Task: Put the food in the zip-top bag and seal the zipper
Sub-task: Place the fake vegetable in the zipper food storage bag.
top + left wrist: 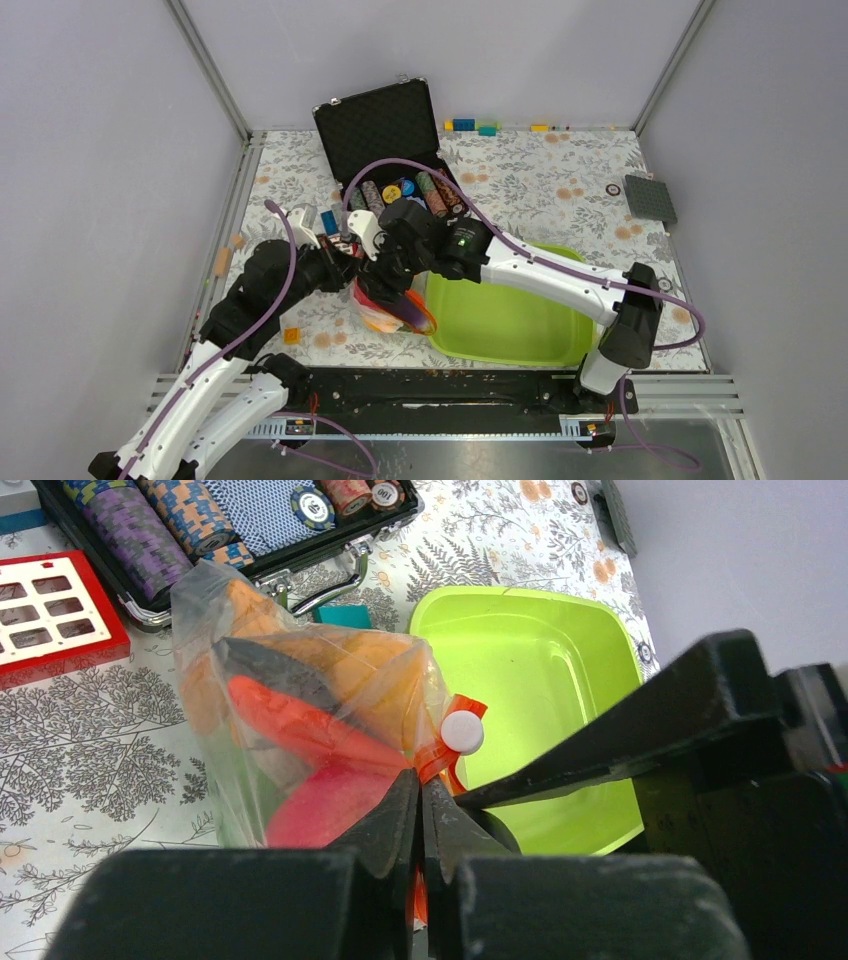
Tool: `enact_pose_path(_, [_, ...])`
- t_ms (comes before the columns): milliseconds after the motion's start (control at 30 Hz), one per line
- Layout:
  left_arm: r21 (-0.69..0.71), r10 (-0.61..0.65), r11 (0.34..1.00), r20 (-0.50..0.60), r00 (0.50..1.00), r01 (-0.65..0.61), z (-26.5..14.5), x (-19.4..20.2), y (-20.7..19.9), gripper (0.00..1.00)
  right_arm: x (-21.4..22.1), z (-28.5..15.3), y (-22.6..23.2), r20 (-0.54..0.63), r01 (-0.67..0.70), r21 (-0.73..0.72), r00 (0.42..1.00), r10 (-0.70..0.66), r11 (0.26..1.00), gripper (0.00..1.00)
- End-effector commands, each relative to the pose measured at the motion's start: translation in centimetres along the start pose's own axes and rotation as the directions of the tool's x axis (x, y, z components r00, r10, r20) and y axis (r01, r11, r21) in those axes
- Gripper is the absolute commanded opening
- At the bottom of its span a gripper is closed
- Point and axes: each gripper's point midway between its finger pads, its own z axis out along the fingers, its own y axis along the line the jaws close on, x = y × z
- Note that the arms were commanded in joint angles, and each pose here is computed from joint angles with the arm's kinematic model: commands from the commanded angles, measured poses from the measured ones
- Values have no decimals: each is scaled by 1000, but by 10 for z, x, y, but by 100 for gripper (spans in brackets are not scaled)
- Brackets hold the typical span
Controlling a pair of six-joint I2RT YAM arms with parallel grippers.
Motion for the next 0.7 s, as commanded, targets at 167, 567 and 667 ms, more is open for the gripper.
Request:
enact_pose_path(167, [269, 18, 960, 209, 978, -75, -32, -52, -64, 0, 66, -3, -65, -169, -256, 377, 926, 337, 890, 0])
enact_pose_path(567, [334, -52, 942, 150, 987, -2, -19, -39, -69, 0, 4, 3, -76, 275, -549, 318, 833, 479, 772, 33])
enact_pose_path(667, [309, -68, 951, 142, 988, 21, -15, -36, -63, 0, -8, 0, -79, 354, -556, 298, 820, 451, 776, 39])
